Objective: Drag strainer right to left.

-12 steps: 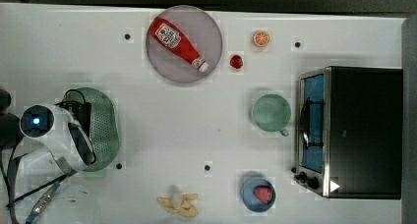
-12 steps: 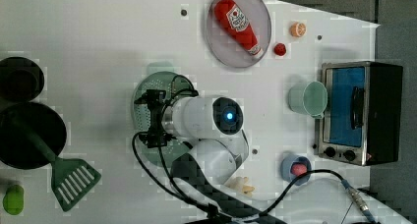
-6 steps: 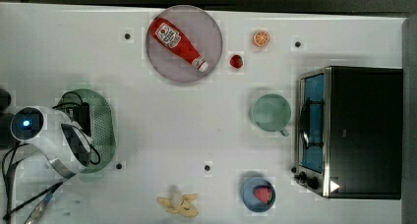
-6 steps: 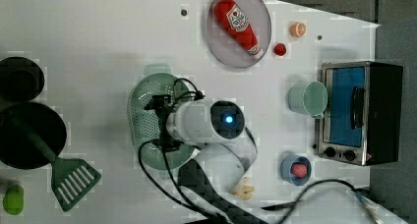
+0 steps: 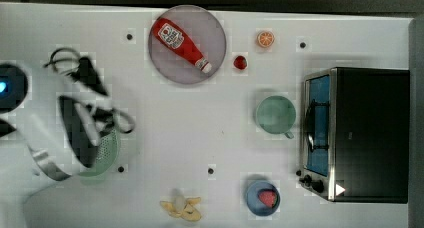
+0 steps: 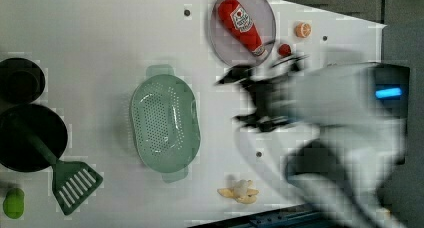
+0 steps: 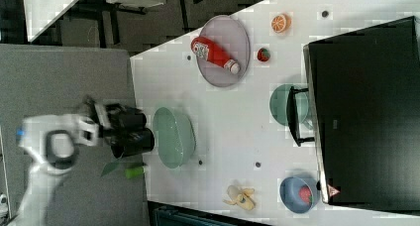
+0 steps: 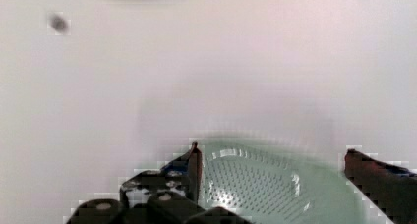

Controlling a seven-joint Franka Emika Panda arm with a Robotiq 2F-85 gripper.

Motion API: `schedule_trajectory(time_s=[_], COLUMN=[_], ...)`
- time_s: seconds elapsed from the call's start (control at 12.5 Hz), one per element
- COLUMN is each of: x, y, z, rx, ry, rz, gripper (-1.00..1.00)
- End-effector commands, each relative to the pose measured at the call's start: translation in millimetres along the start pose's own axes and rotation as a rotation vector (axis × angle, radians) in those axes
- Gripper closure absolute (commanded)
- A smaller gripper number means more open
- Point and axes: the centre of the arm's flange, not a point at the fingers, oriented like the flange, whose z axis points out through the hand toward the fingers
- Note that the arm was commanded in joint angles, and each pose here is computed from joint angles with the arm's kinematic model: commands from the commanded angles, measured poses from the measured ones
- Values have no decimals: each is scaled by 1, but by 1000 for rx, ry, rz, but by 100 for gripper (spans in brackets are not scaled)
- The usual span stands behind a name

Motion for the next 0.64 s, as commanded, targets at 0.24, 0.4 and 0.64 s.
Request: schedule_trajectory(time_s=[0.24,0.4,0.64], x=[240,282,299], y=[94,128,144], z=[-137,-159,-165], rx=[35,39,-7], ry=[2,25,77], rz=[-219,-255,-270], gripper=[-100,-100,-100])
